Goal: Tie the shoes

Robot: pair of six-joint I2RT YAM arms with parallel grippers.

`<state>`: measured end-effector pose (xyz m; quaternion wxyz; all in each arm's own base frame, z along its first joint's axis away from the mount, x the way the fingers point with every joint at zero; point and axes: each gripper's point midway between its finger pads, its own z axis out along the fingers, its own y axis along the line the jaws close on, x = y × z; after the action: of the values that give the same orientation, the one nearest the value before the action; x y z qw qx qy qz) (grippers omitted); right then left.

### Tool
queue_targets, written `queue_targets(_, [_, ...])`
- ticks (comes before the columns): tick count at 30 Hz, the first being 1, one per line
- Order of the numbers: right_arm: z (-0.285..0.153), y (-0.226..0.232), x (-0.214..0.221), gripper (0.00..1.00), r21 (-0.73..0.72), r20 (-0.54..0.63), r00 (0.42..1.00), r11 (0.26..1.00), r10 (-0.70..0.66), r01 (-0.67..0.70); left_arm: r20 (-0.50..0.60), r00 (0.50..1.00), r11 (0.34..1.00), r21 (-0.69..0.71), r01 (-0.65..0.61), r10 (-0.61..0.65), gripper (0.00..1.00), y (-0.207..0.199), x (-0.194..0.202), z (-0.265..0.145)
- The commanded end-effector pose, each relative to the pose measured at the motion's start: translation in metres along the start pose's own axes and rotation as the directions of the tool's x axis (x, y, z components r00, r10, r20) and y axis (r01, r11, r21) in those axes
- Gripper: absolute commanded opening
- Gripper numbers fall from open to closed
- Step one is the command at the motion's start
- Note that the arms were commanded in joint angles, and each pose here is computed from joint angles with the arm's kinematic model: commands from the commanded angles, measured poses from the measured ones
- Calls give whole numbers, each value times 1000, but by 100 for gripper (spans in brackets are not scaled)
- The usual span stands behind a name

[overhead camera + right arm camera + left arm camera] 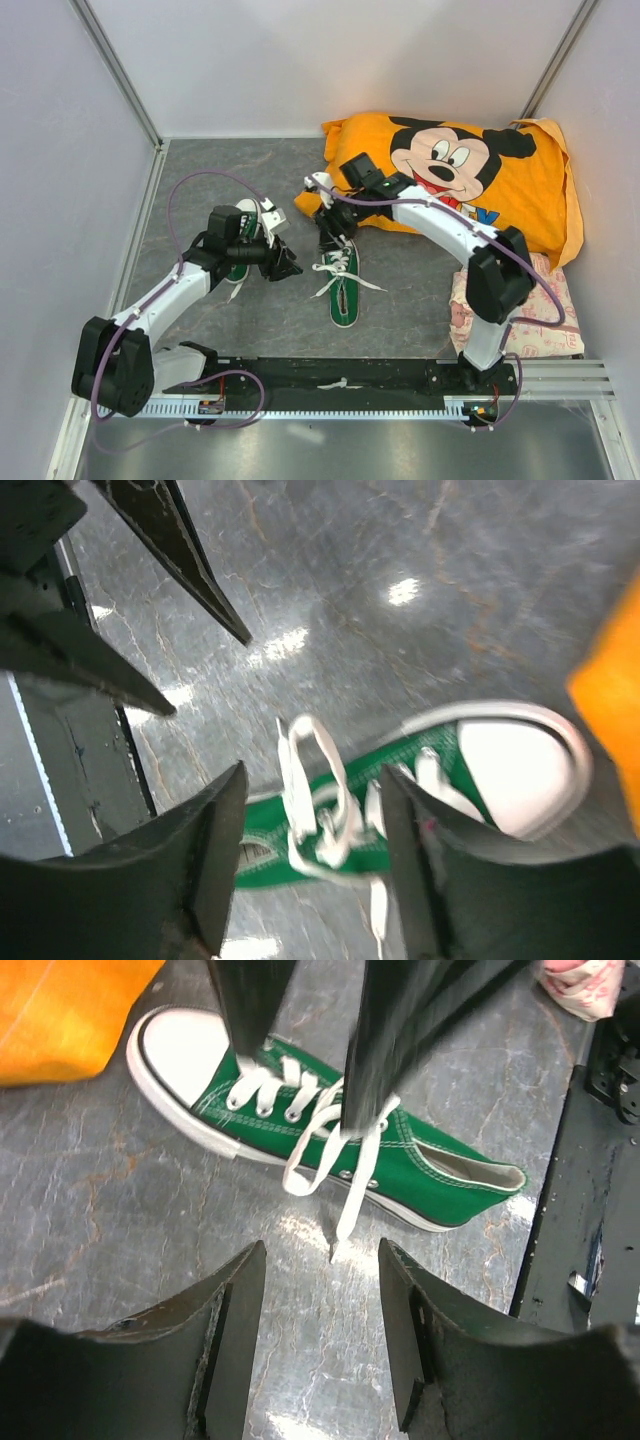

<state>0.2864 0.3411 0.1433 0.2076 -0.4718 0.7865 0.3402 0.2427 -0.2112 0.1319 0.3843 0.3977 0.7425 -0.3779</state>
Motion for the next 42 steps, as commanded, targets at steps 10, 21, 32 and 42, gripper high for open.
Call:
queue_targets(10, [-46, -9, 74, 53, -31, 27, 951, 951, -307, 308, 105, 943, 941, 94, -326, 316, 56, -14, -22, -5])
queue_targets(21, [-22, -5, 85, 51, -115, 46, 932, 925, -359, 362, 104, 943, 942, 89, -325, 315, 56, -13, -23, -5])
queue_targets(32, [-7, 11, 100, 45, -175, 30, 925, 910, -378, 377, 91, 949, 948, 70, -309, 303, 57, -9, -20, -4])
queue_targets(42, [-8, 8, 95, 0, -122, 36, 937, 929, -348, 350, 86, 951, 950, 63, -304, 299, 56, -9, -17, -4])
